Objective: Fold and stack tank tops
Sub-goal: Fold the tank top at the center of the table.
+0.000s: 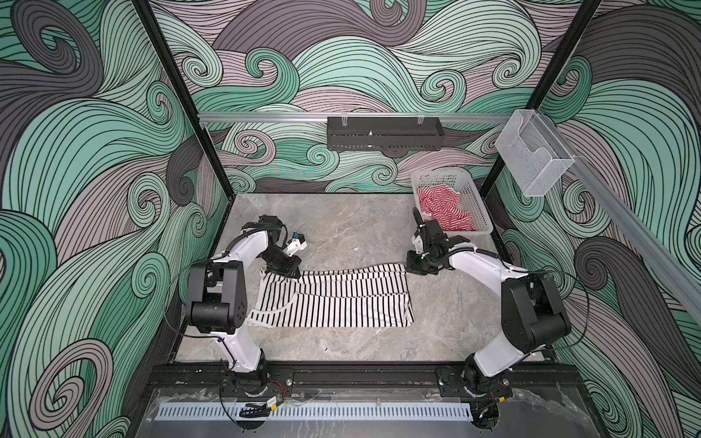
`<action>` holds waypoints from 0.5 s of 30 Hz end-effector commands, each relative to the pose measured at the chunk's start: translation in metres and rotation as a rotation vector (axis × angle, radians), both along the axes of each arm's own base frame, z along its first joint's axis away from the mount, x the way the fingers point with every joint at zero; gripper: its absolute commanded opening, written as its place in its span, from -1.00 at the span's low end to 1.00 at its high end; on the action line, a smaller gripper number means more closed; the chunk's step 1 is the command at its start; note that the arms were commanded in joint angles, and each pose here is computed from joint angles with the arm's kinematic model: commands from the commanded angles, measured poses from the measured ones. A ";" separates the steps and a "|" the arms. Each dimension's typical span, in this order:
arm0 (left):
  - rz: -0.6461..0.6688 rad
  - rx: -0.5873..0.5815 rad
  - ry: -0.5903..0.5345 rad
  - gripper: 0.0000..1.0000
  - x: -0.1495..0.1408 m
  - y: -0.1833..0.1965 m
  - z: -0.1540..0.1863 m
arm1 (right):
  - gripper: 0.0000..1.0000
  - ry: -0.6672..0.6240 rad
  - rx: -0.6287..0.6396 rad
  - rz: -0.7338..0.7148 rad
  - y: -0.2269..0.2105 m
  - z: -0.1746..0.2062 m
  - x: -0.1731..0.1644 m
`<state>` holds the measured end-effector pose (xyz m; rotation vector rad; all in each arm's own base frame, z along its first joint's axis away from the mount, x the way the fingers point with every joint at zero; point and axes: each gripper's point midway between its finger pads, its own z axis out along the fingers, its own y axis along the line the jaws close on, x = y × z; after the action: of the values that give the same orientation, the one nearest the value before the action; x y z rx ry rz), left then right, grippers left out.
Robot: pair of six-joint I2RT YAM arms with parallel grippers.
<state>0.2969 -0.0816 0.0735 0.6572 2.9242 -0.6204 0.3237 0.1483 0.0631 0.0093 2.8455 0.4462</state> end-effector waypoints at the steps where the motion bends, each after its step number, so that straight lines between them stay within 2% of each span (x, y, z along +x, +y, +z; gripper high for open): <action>1: -0.013 0.018 -0.032 -0.97 -0.004 0.005 0.001 | -1.00 0.004 0.035 0.013 0.011 -0.001 -0.013; 8: -0.012 0.059 -0.010 -0.90 -0.018 0.012 -0.013 | -1.00 0.038 0.021 0.031 0.018 -0.016 -0.038; 11: -0.006 0.097 0.003 -0.80 -0.022 0.018 -0.023 | -1.00 0.058 0.027 0.034 0.019 -0.023 -0.046; 15: -0.012 0.164 0.026 -0.60 -0.033 0.030 -0.032 | -0.85 0.078 0.012 0.048 0.018 -0.024 -0.056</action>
<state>0.2650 -0.0651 0.0395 0.6768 3.0177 -0.5071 0.2724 0.1643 0.0313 -0.0411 2.9358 0.4704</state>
